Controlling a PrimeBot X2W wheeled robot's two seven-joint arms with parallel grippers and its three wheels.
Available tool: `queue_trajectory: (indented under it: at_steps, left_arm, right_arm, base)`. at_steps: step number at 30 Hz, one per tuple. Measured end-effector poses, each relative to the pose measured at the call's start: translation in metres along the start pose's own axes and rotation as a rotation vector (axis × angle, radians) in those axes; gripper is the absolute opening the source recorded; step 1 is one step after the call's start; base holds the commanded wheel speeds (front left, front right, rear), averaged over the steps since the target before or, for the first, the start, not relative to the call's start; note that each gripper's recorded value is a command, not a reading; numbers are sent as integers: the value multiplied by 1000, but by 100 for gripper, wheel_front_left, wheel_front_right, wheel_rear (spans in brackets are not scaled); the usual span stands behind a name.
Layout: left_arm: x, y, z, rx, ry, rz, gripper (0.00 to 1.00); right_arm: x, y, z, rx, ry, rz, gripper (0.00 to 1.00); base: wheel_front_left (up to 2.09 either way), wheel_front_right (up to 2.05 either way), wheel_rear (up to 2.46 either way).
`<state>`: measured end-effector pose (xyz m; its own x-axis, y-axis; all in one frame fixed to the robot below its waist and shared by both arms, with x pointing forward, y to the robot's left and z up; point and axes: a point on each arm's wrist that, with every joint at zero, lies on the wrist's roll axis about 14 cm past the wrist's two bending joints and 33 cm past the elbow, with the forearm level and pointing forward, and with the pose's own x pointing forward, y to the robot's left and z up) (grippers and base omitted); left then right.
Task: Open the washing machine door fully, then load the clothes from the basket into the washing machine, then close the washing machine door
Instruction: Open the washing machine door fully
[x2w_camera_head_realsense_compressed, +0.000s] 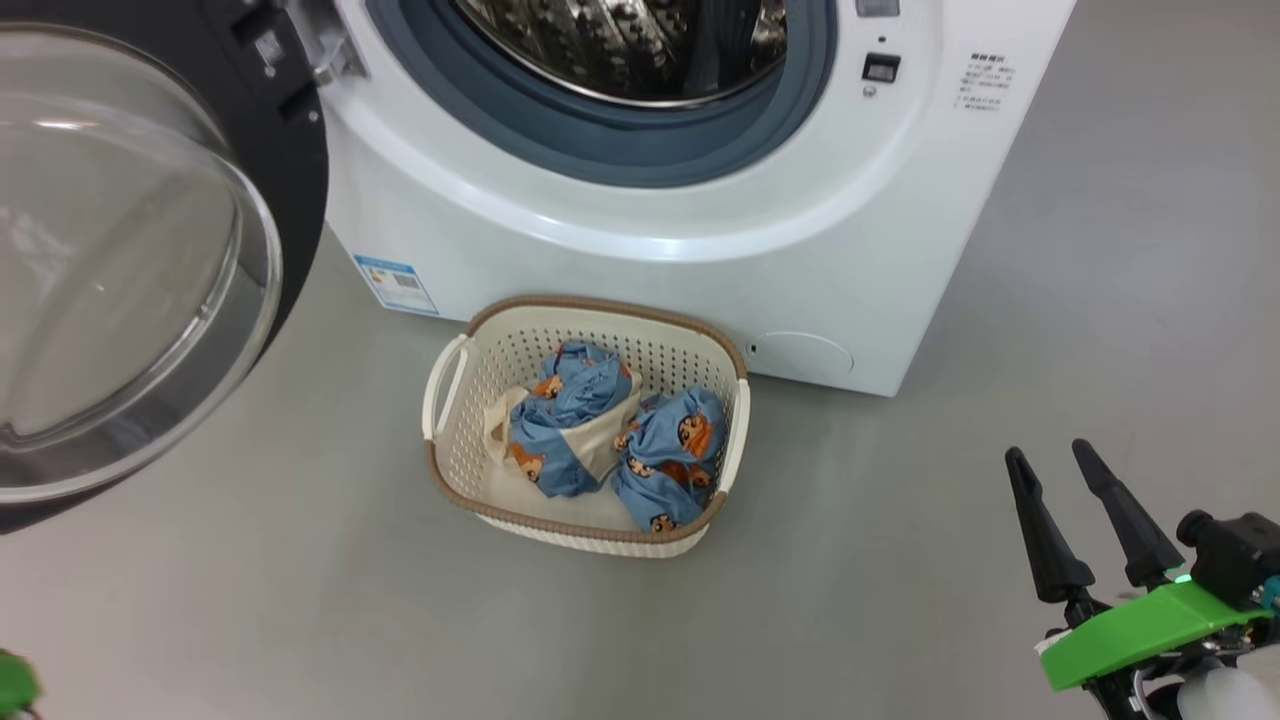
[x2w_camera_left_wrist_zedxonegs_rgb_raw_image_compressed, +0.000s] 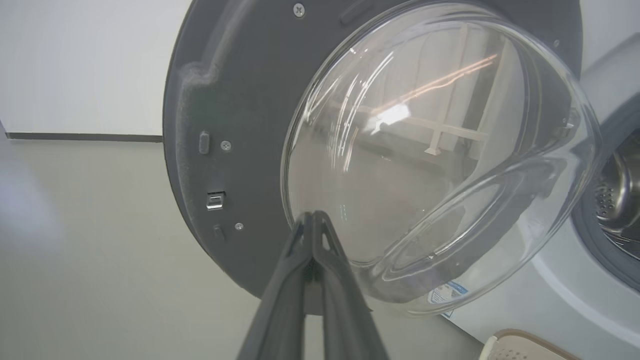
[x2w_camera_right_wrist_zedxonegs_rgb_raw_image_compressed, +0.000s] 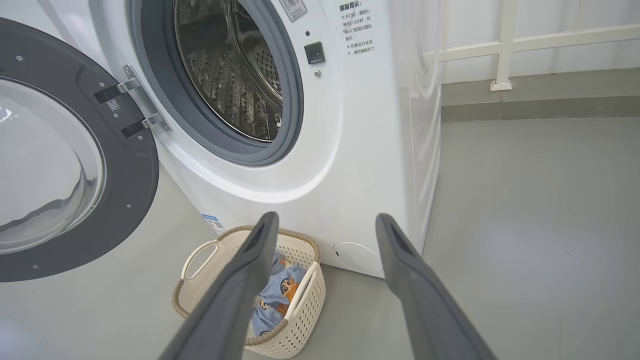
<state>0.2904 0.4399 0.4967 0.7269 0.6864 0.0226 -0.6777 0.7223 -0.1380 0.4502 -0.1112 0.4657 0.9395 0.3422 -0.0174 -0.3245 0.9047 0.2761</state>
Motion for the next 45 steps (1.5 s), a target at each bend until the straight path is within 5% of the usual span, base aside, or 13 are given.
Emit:
queue_trajectory:
  at_steps: [1,2,7,9,10,34,45]
  left_arm:
    - [-5,-5,-1,1,2,-23,2]
    - [-10,-12,-3,-2,6,-49,16]
    - [-27,-43,-4,-12,6,-164,48]
    - [-33,-59,-6,-23,11,-214,90]
    - [-35,-67,-8,-22,15,-240,100]
    - [-73,-228,-43,-64,116,-699,100]
    - [-95,-262,-54,-101,165,-807,100]
  right_arm:
    - [-2,1,1,-1,-3,-1,100]
    - [-4,1,3,-2,-5,-2,100]
    - [-10,-1,12,-5,-29,-17,100]
    - [-16,-7,13,-3,-30,-37,100]
    - [-18,-9,13,-1,-32,-47,100]
    - [-85,-74,34,5,-99,-301,100]
    - [-108,-89,44,-3,-130,-366,100]
  base:
    - [0,0,0]
    - [0,0,0]
    - [0,0,0]
    - [0,0,0]
    - [0,0,0]
    - [0,0,0]
    - [0,0,0]
